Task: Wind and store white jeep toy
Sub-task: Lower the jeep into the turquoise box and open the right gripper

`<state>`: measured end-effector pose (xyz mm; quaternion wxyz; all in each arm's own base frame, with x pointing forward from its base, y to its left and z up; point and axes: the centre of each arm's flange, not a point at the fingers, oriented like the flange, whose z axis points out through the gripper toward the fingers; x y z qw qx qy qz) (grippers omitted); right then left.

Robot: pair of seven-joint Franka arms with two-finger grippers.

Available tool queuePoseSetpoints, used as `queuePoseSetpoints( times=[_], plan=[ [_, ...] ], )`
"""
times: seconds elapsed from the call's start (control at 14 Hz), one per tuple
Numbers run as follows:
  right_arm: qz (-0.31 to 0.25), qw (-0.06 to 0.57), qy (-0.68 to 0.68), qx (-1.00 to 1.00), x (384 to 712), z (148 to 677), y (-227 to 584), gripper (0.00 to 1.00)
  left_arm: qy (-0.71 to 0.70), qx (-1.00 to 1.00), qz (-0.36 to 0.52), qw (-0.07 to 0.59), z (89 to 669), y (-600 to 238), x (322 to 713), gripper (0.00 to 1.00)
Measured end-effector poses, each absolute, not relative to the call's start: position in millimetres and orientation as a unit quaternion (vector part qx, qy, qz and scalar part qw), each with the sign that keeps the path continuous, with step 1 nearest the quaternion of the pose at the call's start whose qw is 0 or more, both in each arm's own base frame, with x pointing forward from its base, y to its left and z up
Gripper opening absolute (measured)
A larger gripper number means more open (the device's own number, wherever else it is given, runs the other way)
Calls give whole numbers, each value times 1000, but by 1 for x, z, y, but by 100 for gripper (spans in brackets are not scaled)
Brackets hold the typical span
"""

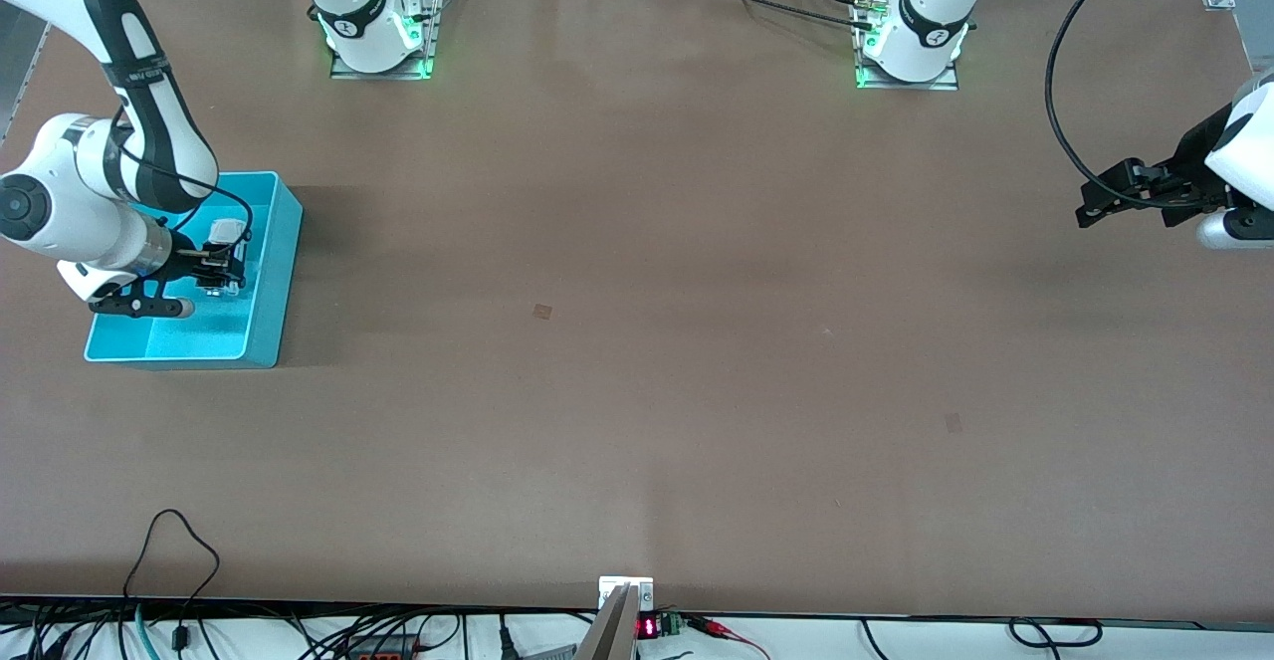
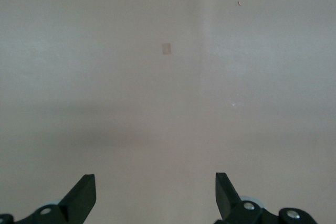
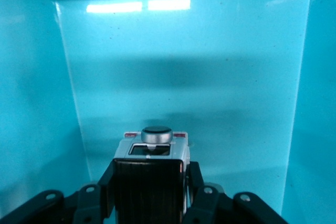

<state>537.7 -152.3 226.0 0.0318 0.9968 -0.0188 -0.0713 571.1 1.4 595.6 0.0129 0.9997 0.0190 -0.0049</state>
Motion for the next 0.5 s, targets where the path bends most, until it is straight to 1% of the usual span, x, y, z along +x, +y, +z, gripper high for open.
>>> queuePoseSetpoints(
  times=[0.5],
  plan=[
    [-70, 28, -20, 997, 534, 209, -165, 56, 21, 1000, -9, 13, 595, 3, 570, 100]
  ],
)
